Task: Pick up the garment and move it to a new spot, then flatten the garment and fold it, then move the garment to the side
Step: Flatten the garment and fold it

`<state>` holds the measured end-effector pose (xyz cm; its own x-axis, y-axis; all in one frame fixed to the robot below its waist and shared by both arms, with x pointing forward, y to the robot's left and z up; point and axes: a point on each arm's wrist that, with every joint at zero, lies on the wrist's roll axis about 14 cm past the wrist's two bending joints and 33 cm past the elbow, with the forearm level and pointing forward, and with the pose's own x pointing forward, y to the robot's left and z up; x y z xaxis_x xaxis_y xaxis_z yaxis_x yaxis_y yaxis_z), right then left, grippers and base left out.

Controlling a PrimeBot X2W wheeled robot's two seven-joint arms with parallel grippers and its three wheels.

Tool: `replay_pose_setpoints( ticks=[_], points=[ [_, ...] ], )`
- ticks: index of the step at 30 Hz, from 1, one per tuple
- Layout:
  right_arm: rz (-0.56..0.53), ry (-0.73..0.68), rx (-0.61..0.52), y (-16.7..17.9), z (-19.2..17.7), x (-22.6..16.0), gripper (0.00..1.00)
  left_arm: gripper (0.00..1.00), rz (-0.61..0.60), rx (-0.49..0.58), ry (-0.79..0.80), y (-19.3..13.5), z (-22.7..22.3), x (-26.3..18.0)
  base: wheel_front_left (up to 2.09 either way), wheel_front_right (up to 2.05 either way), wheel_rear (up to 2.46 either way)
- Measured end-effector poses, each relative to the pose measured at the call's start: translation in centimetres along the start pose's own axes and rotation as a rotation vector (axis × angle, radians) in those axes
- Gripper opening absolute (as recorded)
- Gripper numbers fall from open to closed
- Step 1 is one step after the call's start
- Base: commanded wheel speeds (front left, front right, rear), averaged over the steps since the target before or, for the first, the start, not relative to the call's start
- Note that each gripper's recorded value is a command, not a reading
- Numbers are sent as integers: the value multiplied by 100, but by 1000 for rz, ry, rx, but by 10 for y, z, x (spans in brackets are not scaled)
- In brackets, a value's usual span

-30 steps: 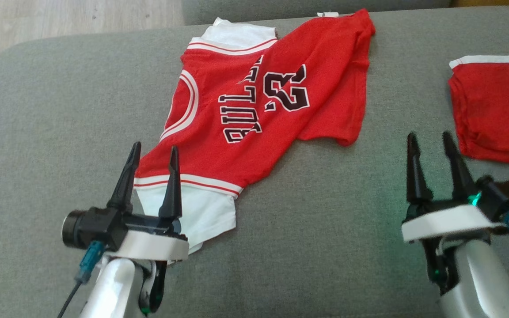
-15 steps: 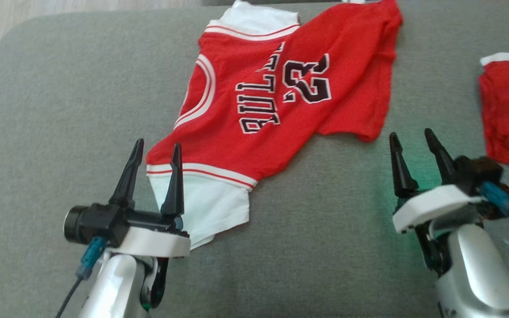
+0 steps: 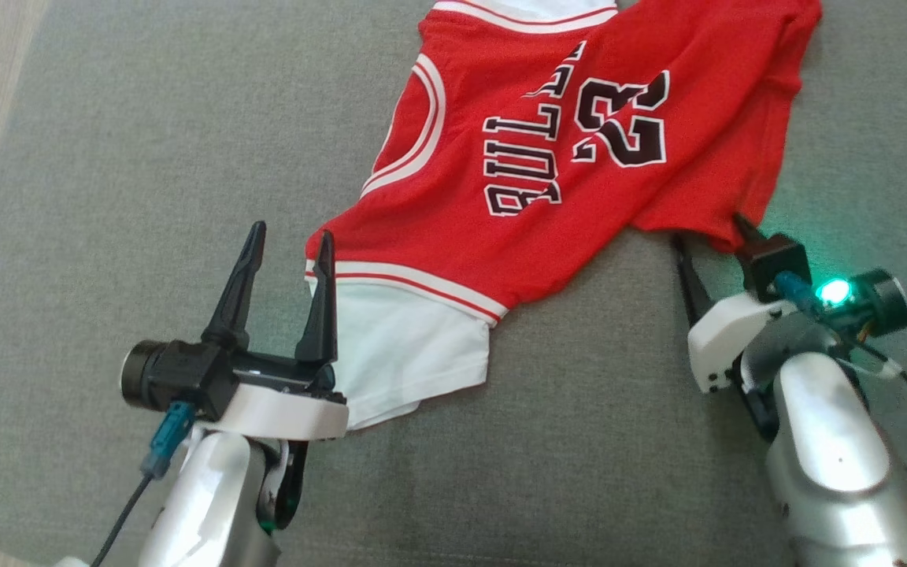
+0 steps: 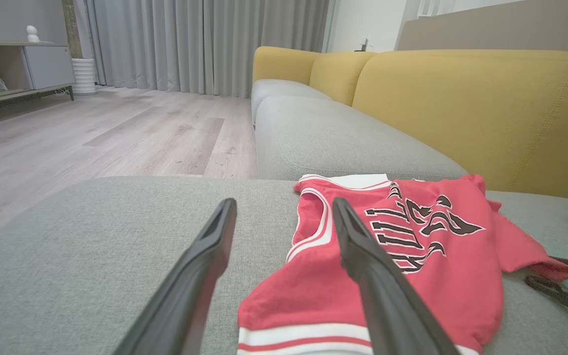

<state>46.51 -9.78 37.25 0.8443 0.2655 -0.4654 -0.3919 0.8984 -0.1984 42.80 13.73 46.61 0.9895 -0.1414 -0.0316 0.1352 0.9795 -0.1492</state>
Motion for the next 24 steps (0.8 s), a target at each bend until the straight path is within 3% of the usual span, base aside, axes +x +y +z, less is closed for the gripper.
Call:
replay_pose_setpoints(
  ticks=[2, 3, 4, 14, 24],
  points=[
    [-5, -2, -11, -3, 3, 6, 100, 100, 2, -1, 7, 1, -3, 0, 0, 0, 0],
    [-9, -1, -14, -5, 4, 8, 67, 100, 2, -2, 11, 0, -4, 0, 0, 0, 0],
    [-16, 2, -17, -7, 4, 10, 0, 100, 3, -2, 13, 0, -5, 0, 0, 0, 0],
    [-140, -8, 18, -49, -2, -12, 0, 100, -21, 0, -6, -8, 1, 6, 0, 0, 0],
    [-347, 24, 68, -98, -31, -94, 0, 100, -109, -8, -62, -40, 21, 12, 0, 0, 0]
  ],
)
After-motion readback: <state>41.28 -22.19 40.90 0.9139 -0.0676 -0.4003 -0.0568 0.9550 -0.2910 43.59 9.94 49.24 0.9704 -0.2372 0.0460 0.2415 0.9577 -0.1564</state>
